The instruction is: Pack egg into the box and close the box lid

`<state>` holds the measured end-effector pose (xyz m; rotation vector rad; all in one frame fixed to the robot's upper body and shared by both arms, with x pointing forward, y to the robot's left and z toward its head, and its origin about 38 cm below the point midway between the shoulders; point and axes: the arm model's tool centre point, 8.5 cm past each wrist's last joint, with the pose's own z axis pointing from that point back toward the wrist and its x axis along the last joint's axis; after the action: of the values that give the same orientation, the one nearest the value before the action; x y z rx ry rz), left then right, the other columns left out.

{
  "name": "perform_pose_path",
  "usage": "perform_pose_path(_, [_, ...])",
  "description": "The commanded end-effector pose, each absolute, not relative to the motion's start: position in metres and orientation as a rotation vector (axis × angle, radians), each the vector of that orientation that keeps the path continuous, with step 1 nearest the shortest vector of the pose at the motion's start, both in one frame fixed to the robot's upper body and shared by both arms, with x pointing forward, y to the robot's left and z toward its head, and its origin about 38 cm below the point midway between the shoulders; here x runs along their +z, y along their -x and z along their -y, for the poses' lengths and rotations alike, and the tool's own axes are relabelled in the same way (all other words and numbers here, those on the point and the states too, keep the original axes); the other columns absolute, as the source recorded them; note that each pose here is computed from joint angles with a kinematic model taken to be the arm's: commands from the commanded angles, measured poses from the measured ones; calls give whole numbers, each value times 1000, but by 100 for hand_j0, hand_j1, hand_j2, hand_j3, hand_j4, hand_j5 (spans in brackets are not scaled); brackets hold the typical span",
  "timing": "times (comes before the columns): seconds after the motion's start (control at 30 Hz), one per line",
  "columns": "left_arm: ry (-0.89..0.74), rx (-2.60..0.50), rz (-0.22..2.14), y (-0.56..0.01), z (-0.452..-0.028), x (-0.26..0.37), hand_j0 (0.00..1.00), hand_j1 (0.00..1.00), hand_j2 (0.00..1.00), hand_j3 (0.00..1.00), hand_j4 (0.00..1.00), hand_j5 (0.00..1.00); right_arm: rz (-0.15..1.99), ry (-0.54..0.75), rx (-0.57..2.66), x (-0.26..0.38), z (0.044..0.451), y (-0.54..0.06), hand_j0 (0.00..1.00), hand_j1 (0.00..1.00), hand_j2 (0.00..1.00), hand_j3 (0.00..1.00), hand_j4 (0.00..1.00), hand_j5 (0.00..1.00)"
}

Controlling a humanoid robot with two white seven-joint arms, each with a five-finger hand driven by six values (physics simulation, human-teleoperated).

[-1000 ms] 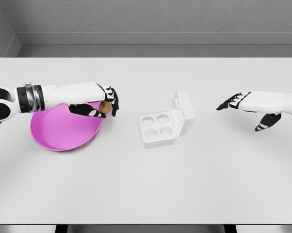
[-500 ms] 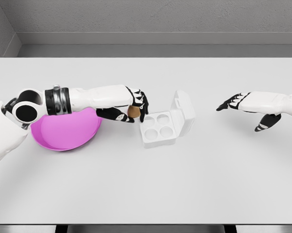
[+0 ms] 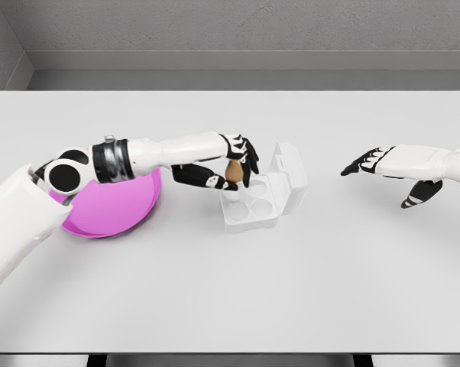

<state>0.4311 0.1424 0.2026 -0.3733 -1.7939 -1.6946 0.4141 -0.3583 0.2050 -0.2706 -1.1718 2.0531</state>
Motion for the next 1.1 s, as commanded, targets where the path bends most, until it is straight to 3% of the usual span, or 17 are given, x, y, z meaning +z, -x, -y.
perform_pose_path(0.0, [402,-1618,1764,-436,-140,200,38,38,38,38,38,38,1174,270,2048,206,359,-414,100,100,100,100,100,100])
perform_pose_path(1.07, [637,-1154,1764,-455,-123,170,38,38,38,38,38,38,1175,269,2049,206,358,-414,100,100,100,100,100,100])
